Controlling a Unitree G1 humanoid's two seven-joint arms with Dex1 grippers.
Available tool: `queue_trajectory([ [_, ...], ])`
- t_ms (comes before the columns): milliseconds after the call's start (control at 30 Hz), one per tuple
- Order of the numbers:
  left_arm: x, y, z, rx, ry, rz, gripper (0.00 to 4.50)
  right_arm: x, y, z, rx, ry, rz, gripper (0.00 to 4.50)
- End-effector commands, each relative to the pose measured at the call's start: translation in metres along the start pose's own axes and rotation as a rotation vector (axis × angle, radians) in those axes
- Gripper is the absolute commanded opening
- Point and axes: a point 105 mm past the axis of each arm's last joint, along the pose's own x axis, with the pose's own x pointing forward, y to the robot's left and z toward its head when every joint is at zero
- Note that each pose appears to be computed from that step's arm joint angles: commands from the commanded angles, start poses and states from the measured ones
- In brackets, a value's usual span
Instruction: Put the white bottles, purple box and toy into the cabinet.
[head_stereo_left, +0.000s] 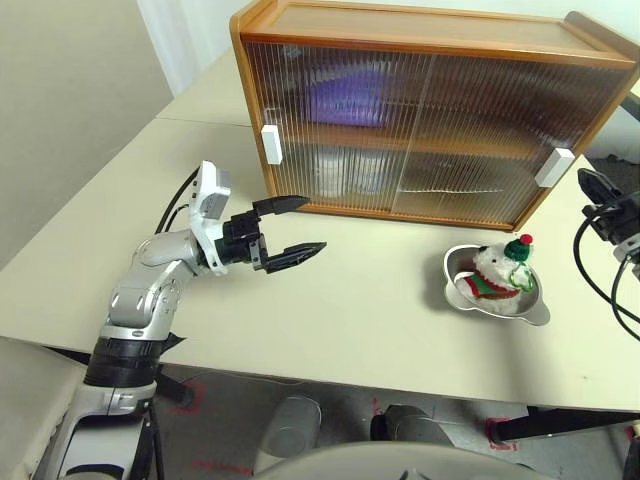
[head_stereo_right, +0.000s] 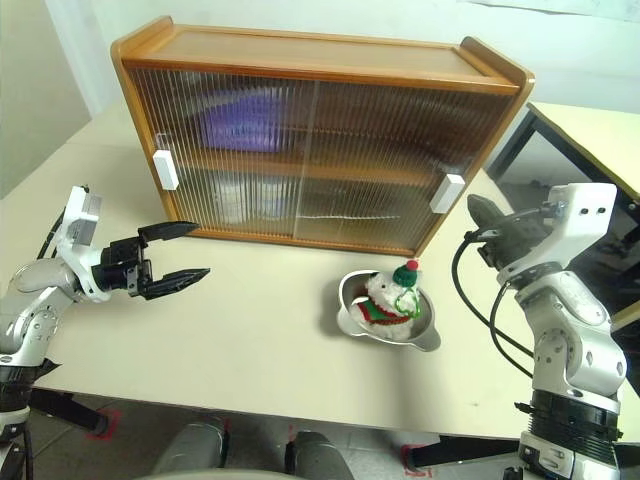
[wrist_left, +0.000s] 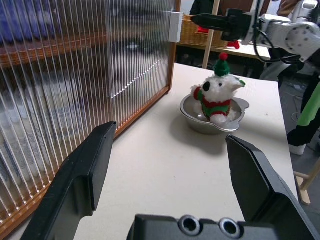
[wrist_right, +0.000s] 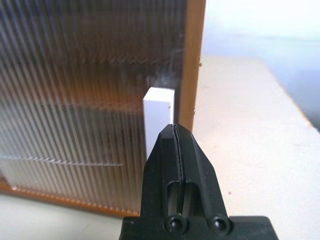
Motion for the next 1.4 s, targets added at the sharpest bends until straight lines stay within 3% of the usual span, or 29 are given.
queue_trajectory([
  [33, -0.004, -0.002, -0.001, 0.008, 0.008, -0.006, 4.50, 0.003, -0.009, -0.001, 0.003, -0.003, -0.053, 0.02],
  [800, -0.007, -0.004, -0.006, 0.002, 0.030, 0.002, 4.50, 0.024, 0.019, -0.014, 0.056, 0.056, 0.076, 0.02],
  [1400, -0.008, -0.007, -0.008, 0.007, 0.035, 0.018, 4.50, 0.040, 0.050, -0.007, 0.089, 0.066, 0.194, 0.02],
])
